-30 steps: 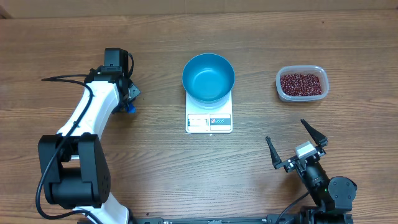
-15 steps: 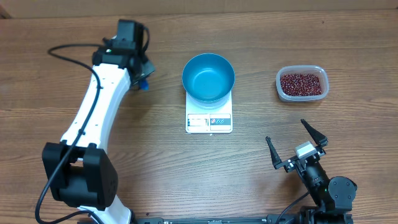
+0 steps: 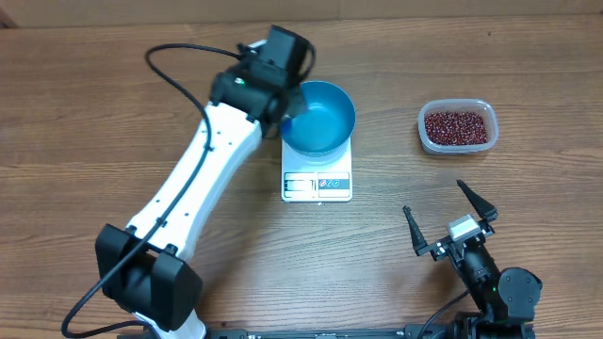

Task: Scoop item into bowl and weigh 150g on scale
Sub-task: 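Carry the scoop over the scale toward the right gripper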

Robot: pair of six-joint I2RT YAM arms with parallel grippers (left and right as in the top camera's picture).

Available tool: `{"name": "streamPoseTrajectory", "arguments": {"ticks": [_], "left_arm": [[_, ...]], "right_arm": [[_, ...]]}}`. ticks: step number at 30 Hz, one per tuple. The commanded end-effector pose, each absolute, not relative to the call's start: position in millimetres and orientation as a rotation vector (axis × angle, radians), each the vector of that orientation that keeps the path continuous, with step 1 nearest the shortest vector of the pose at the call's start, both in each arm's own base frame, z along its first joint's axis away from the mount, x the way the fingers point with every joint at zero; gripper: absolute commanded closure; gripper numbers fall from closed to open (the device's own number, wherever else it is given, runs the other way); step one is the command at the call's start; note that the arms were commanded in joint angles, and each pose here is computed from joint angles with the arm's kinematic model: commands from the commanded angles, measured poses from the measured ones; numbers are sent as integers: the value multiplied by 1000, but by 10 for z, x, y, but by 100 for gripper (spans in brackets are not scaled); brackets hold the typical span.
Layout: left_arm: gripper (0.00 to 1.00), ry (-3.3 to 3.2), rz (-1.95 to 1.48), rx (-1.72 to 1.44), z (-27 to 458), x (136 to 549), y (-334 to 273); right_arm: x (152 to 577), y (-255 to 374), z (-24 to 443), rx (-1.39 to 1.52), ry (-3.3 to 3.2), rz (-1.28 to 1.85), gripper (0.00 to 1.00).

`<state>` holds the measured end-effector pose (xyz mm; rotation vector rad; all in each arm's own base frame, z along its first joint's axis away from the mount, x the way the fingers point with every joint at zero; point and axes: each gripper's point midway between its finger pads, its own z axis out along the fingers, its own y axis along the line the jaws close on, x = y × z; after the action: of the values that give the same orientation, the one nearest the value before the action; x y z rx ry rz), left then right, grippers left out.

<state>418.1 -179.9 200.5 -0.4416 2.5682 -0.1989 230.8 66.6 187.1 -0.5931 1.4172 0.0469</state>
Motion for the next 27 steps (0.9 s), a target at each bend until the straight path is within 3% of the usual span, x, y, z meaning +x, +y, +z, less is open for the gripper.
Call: {"name": "streamPoseTrajectory", "arguments": {"ticks": [1,6,18,27], "left_arm": [[96,2537,-287,-482,2158,4123,-2085],[96,2532,-365,-572,2173,3987,-2349],[96,2542,-469,-674,2170,3727,-2741],[96,2535,-524,-764,2171,3576,-2940]], "right_arm": [[2179,893,1936,-675,1345,182,0],[1918,1187,2078,-699,1302,509,0],[2018,1076,2113,227,1585,1383,0],[2019,1075,2114,512,1596,1635,2]]}}
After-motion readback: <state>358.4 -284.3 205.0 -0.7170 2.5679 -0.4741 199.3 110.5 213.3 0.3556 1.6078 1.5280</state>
